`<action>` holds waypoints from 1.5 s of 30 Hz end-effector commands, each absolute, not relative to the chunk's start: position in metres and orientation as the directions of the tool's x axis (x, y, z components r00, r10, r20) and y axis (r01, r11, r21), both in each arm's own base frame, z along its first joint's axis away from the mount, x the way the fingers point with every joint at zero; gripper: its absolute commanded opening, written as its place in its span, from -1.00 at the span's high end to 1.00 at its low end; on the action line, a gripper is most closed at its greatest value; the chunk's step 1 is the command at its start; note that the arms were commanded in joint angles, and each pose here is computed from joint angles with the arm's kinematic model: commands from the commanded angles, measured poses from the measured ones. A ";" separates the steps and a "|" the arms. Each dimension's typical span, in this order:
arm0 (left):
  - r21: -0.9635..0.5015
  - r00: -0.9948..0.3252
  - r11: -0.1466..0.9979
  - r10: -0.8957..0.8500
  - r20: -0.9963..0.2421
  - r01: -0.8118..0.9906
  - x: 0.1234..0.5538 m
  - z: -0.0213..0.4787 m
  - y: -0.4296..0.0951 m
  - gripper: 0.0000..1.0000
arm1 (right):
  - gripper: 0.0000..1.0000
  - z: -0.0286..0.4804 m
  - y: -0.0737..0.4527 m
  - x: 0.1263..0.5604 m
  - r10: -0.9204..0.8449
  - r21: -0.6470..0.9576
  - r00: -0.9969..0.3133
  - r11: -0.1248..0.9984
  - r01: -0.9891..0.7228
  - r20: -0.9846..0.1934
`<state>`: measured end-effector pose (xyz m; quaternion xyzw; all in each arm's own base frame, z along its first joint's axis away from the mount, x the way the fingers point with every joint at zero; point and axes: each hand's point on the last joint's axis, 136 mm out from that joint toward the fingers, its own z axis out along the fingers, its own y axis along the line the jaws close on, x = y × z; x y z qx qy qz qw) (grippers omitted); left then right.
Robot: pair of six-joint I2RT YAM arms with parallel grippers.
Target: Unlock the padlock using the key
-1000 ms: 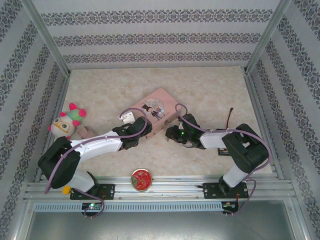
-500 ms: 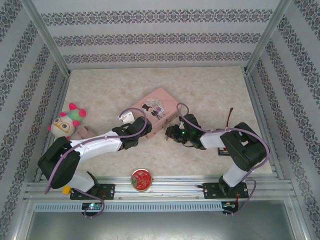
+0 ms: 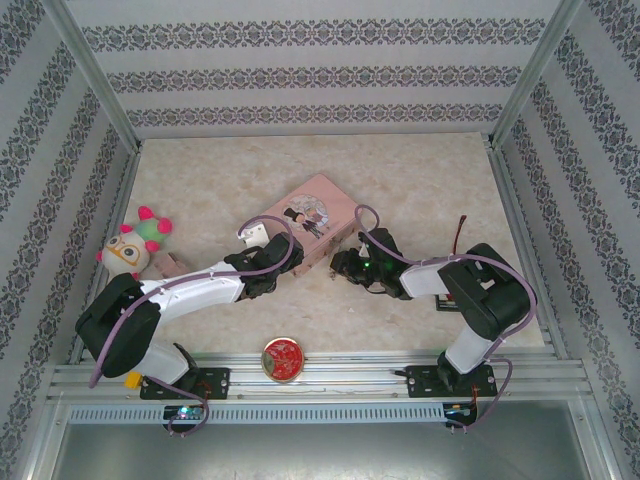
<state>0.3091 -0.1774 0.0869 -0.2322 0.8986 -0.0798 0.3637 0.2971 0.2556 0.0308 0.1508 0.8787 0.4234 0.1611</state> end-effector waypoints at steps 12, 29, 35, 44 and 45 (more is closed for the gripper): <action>-0.181 -0.689 0.903 -0.416 -0.594 -0.390 0.294 0.062 -0.152 -0.99 | 1.00 0.040 0.229 0.333 0.557 0.802 -0.788 0.580 0.143 -0.263; -0.196 -0.686 0.904 -0.418 -0.595 -0.381 0.298 0.065 -0.155 -0.99 | 1.00 0.031 0.226 0.336 0.585 0.830 -0.784 0.529 0.177 -0.206; -0.195 -0.687 0.907 -0.412 -0.598 -0.374 0.299 0.066 -0.156 -0.99 | 1.00 0.028 0.228 0.338 0.581 0.842 -0.792 0.510 0.176 -0.186; -0.230 -0.677 0.911 -0.409 -0.612 -0.343 0.309 0.083 -0.166 -0.99 | 1.00 0.032 0.220 0.343 0.591 0.846 -0.783 0.505 0.172 -0.194; -0.235 -0.674 0.911 -0.409 -0.616 -0.338 0.311 0.087 -0.168 -0.99 | 1.00 0.033 0.221 0.344 0.591 0.849 -0.783 0.501 0.170 -0.192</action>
